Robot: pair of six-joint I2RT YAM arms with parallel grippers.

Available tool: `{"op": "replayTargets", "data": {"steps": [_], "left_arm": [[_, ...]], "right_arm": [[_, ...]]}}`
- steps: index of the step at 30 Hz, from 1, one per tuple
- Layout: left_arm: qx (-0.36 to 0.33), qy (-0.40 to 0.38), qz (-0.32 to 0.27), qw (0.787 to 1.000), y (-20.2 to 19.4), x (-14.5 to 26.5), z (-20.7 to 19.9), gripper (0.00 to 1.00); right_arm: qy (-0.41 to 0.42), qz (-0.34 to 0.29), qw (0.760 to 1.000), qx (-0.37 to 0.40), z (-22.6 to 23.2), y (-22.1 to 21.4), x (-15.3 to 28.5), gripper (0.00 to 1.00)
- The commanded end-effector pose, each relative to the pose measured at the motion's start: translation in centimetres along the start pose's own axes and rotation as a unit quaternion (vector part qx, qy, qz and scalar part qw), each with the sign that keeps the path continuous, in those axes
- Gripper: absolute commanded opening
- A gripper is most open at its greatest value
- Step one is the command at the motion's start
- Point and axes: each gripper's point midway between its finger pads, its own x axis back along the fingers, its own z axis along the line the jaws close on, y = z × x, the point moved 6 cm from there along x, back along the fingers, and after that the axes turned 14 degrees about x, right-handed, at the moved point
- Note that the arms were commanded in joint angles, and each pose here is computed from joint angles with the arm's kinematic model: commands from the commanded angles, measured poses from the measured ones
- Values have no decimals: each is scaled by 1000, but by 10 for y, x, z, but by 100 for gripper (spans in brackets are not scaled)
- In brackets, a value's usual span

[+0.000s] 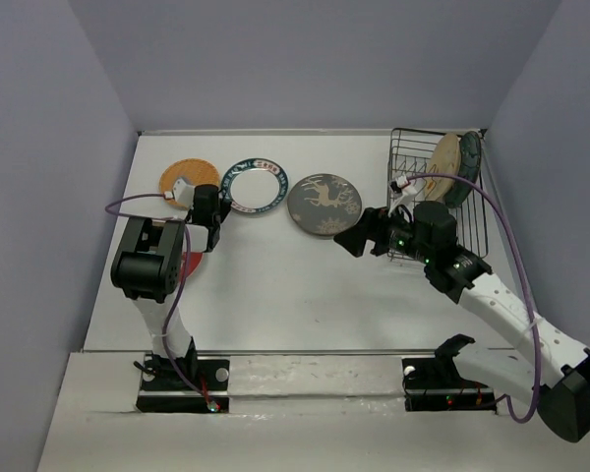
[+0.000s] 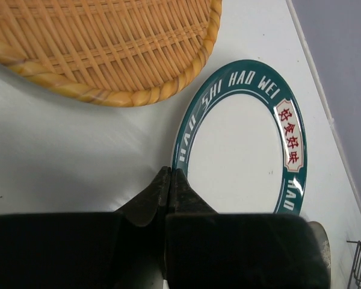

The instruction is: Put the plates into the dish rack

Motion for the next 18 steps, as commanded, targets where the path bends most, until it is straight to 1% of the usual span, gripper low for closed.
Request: {"op": "replayTargets", "data": {"steps": [1, 3, 4, 5, 6, 9, 11, 14, 18], "left_arm": [[10, -40, -19, 999, 14, 15, -11, 5], [3, -42, 2, 999, 9, 13, -11, 6], [-1, -40, 5, 999, 9, 12, -11, 9], [-3, -38, 13, 999, 6, 11, -10, 29], [-5, -38, 18, 999, 7, 11, -12, 38], [-19, -27, 26, 999, 5, 7, -13, 54], [-29, -27, 28, 999, 5, 4, -17, 54], [-35, -17, 28, 999, 6, -1, -19, 52], [-38, -10, 25, 999, 6, -6, -21, 44]], "right_arm": [[35, -25, 999, 4, 16, 22, 0, 94], [37, -26, 999, 3, 16, 22, -1, 94], [36, -26, 999, 1, 16, 22, -2, 94], [36, -26, 999, 1, 16, 22, -2, 94], [36, -24, 999, 1, 15, 21, -3, 94], [33, -23, 999, -3, 14, 19, -3, 95], [33, -25, 999, -3, 14, 20, -4, 94], [37, -23, 999, -3, 17, 18, -5, 94], [37, -24, 999, -3, 16, 18, -6, 94]]}}
